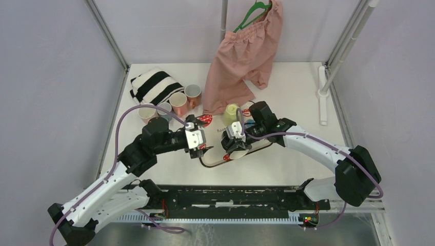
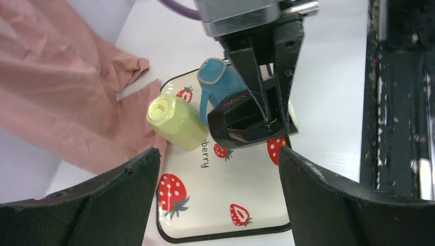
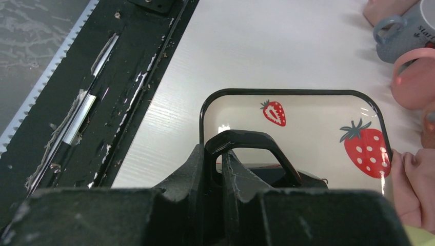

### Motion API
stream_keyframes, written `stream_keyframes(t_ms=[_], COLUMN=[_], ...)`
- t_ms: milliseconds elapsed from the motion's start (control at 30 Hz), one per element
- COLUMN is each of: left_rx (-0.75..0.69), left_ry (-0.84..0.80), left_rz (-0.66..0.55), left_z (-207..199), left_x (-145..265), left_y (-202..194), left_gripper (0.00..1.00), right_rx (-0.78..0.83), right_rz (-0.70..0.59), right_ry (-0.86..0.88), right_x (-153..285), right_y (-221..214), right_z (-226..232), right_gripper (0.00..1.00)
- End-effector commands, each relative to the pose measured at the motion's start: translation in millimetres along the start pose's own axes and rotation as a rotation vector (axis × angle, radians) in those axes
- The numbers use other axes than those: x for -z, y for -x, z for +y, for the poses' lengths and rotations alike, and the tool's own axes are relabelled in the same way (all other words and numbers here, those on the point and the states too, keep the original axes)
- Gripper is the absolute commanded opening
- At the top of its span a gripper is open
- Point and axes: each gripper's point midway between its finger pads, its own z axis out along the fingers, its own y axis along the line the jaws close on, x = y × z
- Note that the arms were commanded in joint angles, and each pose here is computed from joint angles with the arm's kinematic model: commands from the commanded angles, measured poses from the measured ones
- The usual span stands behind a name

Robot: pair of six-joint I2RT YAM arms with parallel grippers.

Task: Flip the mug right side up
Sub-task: Turn over the cup on the tray.

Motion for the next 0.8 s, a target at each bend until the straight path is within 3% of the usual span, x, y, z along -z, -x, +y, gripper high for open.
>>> stream_keyframes(t_ms=[0, 400, 767], left_rx=[-0.235, -0.369, -0.399], left_ry=[-0.2, -0.286, -0.367], left_rz=[-0.036, -0.053, -0.051], left_z=[-20.6, -24.0, -36.7], left_x=[-10.3, -26.0, -36.7], left_y=[4.8, 0.6, -8.9], left_gripper=[0.91, 0.88, 0.78], right_rx=[0.199, 0.313, 0.357], right_rz=[-0.088, -0.087, -0.169], right_ry=[0.01, 0.081, 0.151], right_x=[6.2, 7.8, 9.1], right_y=[40.1, 53.0, 67.4], right_z=[-13.5, -16.9, 0.3], right_gripper=[0.0, 0.0, 0.0])
